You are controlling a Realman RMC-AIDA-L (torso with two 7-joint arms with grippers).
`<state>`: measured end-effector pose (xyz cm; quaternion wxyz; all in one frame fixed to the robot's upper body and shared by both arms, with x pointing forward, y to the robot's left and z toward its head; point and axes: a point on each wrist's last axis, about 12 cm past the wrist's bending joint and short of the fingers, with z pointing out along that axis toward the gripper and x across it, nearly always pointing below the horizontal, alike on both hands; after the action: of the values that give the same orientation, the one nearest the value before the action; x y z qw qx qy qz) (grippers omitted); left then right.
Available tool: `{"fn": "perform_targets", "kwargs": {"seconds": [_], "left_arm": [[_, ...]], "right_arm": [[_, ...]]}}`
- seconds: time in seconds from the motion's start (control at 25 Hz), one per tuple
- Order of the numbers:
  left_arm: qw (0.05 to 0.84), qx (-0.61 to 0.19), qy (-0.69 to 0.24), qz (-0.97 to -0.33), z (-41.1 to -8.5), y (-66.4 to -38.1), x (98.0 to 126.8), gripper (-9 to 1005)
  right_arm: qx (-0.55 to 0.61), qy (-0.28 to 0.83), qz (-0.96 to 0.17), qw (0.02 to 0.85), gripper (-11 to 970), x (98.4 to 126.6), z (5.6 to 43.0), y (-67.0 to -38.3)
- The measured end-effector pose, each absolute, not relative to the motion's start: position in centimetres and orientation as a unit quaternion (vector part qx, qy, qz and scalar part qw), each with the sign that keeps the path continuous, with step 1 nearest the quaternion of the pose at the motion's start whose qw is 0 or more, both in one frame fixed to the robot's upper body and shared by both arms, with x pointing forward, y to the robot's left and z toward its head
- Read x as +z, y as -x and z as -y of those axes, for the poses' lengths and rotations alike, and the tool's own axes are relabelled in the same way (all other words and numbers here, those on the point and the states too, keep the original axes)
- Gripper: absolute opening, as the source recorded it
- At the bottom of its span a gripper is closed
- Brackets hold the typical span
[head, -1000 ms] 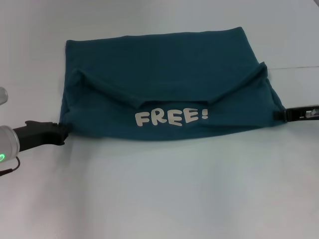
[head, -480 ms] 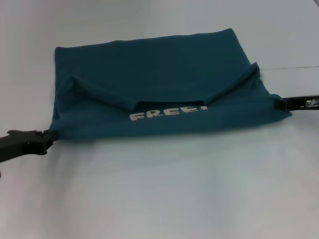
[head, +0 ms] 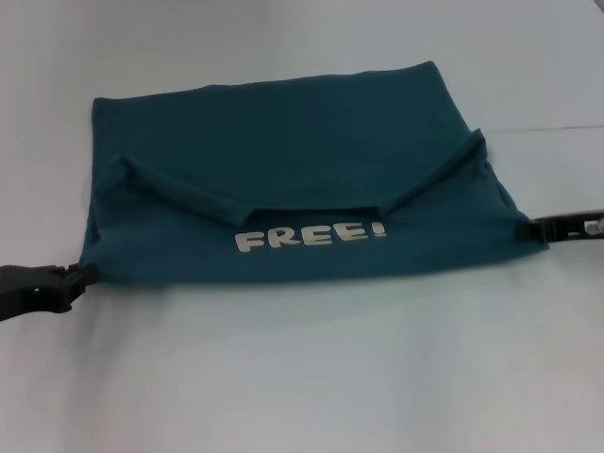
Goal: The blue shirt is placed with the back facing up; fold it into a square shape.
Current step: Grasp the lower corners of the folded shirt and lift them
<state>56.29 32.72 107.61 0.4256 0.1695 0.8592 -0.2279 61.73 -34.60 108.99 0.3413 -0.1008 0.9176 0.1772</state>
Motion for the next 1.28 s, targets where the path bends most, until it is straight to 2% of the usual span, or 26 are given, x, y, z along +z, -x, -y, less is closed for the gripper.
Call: {"fn": "perform_targets", "kwargs": {"seconds": [0.48,1.28], "left_arm": [[0.385,-0.264,-0.195,-0.863,-33.3,-53.9,107.6,67],[0.312,-0.342,-0.214,-0.86,-35.3,-48.4,108.1,68]], "right_arm": [[0.215,0.121,-0.916,0.317,40,108.9,36.3,-58.2],[0.308,0.154,-0.898,0.274,56,108.9,39.0,-49.7]]}}
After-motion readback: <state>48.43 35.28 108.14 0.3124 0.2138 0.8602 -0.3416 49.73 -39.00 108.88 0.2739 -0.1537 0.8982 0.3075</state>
